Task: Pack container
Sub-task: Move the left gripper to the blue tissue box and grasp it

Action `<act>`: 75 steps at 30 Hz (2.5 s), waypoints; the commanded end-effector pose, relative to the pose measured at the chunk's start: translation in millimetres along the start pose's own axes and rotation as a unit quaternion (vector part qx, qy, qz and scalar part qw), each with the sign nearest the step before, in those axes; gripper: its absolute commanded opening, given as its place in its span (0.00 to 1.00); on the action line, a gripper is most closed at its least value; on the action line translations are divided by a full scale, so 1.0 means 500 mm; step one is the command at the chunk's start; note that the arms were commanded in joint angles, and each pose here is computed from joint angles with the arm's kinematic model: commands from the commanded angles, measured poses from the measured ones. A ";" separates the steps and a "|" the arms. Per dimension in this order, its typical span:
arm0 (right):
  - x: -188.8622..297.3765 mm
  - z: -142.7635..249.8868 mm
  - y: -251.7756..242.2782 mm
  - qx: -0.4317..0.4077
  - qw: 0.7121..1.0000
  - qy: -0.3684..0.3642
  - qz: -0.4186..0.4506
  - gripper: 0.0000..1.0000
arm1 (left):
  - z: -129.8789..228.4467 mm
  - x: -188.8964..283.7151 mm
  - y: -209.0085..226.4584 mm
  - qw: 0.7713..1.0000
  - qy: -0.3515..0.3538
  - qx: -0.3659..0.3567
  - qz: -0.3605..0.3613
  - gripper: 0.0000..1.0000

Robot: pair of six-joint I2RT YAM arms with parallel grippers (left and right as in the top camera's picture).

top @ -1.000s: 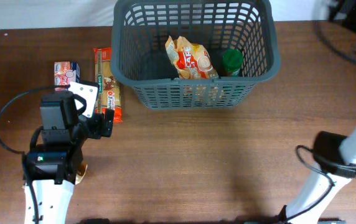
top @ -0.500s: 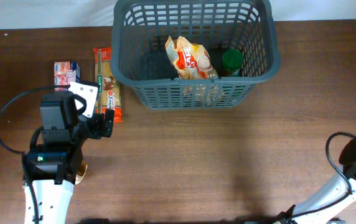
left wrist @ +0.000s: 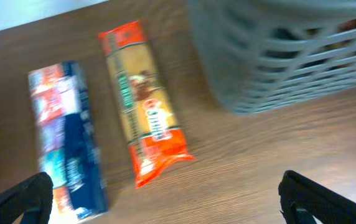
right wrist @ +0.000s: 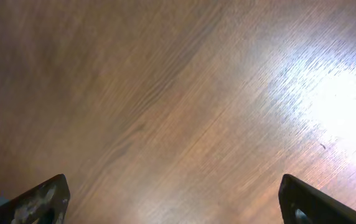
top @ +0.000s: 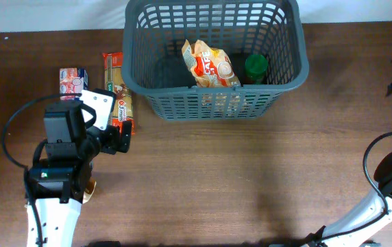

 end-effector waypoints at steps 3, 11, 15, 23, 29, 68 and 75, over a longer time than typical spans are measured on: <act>0.000 0.006 -0.001 -0.003 1.000 0.002 0.006 0.99 | -0.009 0.010 -0.038 0.992 -0.012 -0.006 0.123 0.99; 0.000 0.006 -0.001 -0.003 1.000 0.002 0.006 0.99 | 0.001 0.011 -0.043 0.990 0.007 0.024 0.135 0.99; 0.000 0.006 -0.001 -0.003 1.000 0.002 0.006 0.99 | 0.008 0.011 -0.043 0.990 0.020 0.036 0.135 0.99; 0.000 0.006 -0.001 -0.003 1.000 0.002 0.006 0.99 | -0.007 0.006 0.029 0.995 -0.009 0.057 -0.078 0.99; 0.000 0.006 -0.001 -0.003 1.000 0.002 0.006 0.99 | -0.021 0.002 0.122 0.972 -0.045 0.168 -0.155 0.99; 0.000 0.006 -0.001 -0.003 1.000 0.002 0.006 0.99 | -0.003 -0.355 0.359 0.953 0.253 0.119 -0.119 0.99; 0.000 0.006 -0.001 -0.003 1.000 0.002 0.006 0.99 | 0.040 -0.397 0.369 0.939 0.292 0.128 -0.130 0.99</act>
Point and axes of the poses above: each gripper's point midway between its finger pads, its own x axis back along the fingers, its own y axis along the line the jaws close on, z = x × y, the point moved 9 cm from there along x, back along the fingers, and after that the axes turned 12 degrees about x, right-handed, at the moved point
